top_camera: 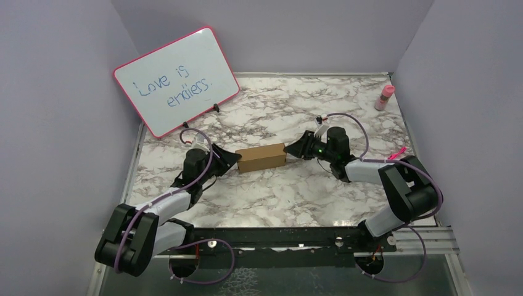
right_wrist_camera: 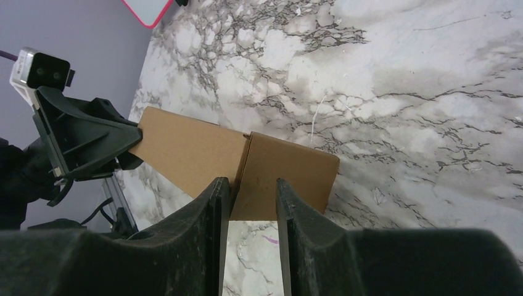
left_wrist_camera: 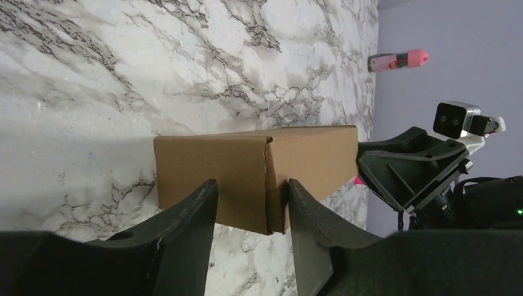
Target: Fold the paper box
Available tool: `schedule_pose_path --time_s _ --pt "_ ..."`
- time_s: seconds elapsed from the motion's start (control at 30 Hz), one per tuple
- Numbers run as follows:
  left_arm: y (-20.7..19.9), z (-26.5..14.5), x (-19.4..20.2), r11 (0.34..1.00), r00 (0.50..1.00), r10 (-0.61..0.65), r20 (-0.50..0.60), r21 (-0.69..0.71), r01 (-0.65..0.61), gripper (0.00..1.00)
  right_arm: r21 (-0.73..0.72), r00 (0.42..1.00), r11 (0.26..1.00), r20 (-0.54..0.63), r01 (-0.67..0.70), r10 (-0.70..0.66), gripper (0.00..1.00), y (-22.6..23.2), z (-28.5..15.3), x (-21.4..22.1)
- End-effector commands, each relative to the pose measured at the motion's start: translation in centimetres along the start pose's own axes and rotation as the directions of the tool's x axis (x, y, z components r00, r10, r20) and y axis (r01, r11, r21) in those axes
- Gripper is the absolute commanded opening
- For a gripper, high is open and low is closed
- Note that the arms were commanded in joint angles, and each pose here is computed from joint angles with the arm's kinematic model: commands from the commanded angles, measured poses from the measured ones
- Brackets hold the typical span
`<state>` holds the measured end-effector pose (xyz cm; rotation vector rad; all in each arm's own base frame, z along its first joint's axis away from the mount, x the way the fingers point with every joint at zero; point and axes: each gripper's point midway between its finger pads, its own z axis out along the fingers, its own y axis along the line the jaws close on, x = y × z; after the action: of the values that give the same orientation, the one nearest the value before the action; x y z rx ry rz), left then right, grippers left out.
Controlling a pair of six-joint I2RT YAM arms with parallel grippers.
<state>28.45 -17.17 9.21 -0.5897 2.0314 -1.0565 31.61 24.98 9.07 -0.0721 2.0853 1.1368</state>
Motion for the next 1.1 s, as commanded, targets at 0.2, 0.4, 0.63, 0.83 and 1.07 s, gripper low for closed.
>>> schedule_pose_path --time_s 0.2,0.4,0.63,0.83,1.07 --pt "6.3 -1.7 3.1 0.976 0.981 -0.169 -0.092 -0.152 0.154 0.44 0.192 0.976 0.980 -0.202 -0.048 0.087 0.34 -5.7 -1.5 7.3" --pt "7.8 -2.1 4.4 0.961 0.967 -0.234 -0.105 -0.177 0.214 0.30 0.190 0.976 0.981 -0.197 -0.050 0.088 0.34 -5.5 -1.5 7.1" --pt "10.0 -1.5 5.6 0.960 0.969 -0.184 -0.162 -0.241 0.142 0.14 0.176 0.981 0.983 -0.178 -0.042 0.074 0.34 -4.9 -1.3 6.0" --pt "8.1 0.3 5.5 0.982 0.968 -0.137 -0.208 -0.153 0.106 0.06 0.161 0.984 0.986 -0.168 -0.035 0.062 0.34 -4.4 -1.0 5.2" --pt "5.8 1.0 4.0 0.993 0.979 -0.107 -0.176 -0.066 0.097 0.16 0.153 0.988 0.988 -0.142 -0.030 0.052 0.33 -4.0 -0.9 3.7"
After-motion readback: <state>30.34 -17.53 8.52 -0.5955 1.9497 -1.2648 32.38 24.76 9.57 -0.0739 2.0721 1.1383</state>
